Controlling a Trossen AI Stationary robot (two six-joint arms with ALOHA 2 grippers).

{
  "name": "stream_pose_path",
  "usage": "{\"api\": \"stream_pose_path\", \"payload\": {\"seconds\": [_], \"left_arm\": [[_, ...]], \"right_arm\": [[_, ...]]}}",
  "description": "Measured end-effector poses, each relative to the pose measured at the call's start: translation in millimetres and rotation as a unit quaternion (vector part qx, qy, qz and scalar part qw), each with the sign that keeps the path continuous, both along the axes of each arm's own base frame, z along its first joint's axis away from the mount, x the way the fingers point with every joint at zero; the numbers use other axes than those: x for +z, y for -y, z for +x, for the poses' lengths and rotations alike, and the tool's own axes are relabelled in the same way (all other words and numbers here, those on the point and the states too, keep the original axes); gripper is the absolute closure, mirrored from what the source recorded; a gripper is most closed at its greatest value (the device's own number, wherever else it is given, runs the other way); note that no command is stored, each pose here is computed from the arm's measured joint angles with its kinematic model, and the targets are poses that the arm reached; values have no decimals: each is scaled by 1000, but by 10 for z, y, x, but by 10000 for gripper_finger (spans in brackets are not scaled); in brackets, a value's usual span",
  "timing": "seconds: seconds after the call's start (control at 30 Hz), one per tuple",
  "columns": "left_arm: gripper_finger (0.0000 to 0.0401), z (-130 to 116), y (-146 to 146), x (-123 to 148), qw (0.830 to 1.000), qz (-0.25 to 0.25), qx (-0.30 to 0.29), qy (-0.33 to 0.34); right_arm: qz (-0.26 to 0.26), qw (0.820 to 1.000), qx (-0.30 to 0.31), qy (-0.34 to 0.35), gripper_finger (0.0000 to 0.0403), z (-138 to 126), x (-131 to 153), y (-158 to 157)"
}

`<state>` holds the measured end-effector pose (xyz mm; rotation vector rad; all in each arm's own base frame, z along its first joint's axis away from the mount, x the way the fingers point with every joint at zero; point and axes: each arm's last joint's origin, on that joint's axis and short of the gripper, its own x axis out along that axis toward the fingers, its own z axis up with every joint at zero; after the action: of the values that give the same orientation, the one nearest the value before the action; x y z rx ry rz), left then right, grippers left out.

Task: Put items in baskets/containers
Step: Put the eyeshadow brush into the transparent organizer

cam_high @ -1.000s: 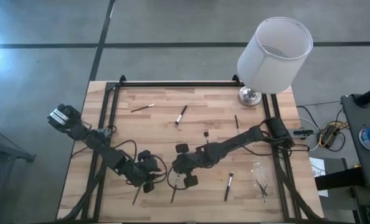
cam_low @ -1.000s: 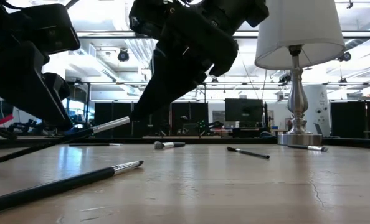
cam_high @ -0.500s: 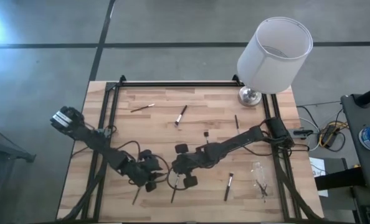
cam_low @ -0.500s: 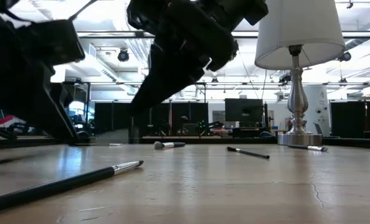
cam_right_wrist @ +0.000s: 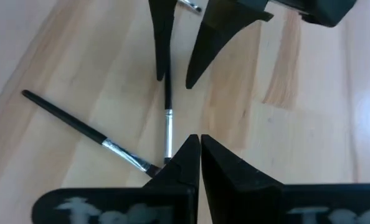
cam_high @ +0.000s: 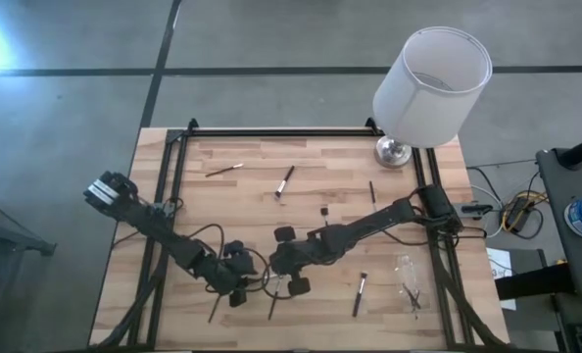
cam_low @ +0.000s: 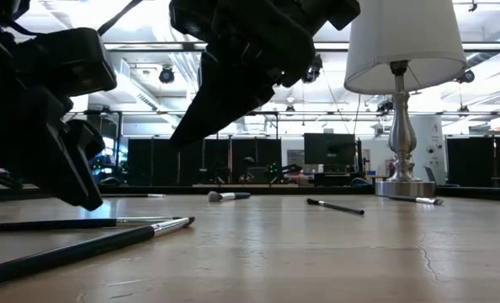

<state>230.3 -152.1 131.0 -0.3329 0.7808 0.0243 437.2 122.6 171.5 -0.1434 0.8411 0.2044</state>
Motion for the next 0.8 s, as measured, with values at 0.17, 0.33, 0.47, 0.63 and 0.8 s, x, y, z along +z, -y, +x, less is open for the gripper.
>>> {"api": "stream_pose_path", "payload": {"seconds": [0.17, 0.33, 0.47, 0.63, 0.8], "left_arm": [[297, 0, 4, -46, 1000, 2, -6, -11], [297, -9, -2, -66, 1000, 10, -10, -19], [309, -15, -7, -72, 1000, 14, -10, -24], [357, -30, -20, -89, 999, 22, -8, -30], [393, -42, -32, -104, 999, 28, -3, -26]], "right_arm": [[32, 999, -29, -17, 393, -12, -82, -11], [44, 997, -53, -46, 363, -9, -288, -11], [46, 996, -59, -51, 327, -14, -343, -10], [51, 995, -64, -51, 299, -15, -350, -5], [66, 995, -63, -47, 300, -26, -397, 7]]}}
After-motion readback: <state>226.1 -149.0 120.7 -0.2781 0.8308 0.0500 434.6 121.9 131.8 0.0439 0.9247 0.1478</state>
